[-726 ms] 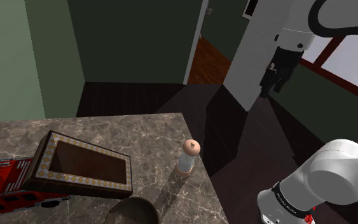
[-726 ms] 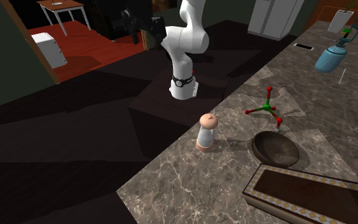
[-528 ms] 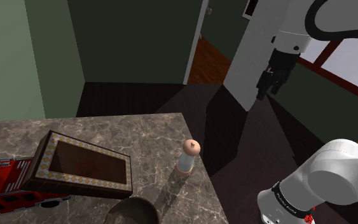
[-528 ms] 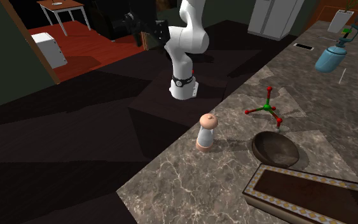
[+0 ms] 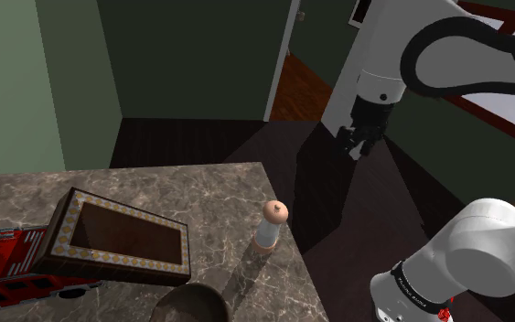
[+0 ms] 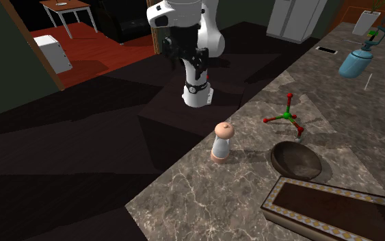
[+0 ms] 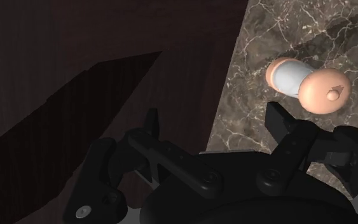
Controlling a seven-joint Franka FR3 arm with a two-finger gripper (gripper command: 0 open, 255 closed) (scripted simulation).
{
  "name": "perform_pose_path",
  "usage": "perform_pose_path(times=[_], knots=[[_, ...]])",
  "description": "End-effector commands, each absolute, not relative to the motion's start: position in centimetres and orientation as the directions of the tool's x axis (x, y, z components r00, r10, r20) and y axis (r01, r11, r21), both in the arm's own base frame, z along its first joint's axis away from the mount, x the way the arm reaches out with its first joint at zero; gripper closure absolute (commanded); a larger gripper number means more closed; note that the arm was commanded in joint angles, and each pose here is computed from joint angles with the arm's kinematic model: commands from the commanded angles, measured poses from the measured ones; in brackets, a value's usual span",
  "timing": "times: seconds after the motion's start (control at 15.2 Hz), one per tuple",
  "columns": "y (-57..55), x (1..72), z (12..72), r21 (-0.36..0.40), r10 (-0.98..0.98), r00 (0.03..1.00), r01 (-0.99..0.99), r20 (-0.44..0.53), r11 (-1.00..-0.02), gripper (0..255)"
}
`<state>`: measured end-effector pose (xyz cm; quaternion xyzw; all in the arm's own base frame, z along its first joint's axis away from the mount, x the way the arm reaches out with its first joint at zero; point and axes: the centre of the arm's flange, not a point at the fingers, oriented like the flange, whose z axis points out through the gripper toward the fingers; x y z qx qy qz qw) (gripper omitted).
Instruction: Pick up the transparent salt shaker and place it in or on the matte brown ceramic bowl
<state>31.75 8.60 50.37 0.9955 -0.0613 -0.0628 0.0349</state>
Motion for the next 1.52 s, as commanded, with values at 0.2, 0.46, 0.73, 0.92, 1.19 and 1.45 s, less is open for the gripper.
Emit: perform_pose_path(times=[0.2,0.46,0.73,0.92,1.19,1.45], knots=[[14.3,32.4,46.6,0.095,-0.155,0.982,-0.145,-0.111,-0.985,0],[18.8,33.2,43.7,0.109,-0.176,0.979,-0.165,-0.103,-0.980,0],[23.3,34.1,40.8,0.123,-0.197,0.976,-0.185,-0.095,-0.975,0],[26.7,34.9,38.5,0.133,-0.213,0.973,-0.200,-0.088,-0.971,0],[27.0,34.8,36.6,0.135,-0.215,0.973,-0.203,-0.087,-0.970,0],[26.7,34.5,34.5,0.135,-0.215,0.973,-0.203,-0.087,-0.970,0]])
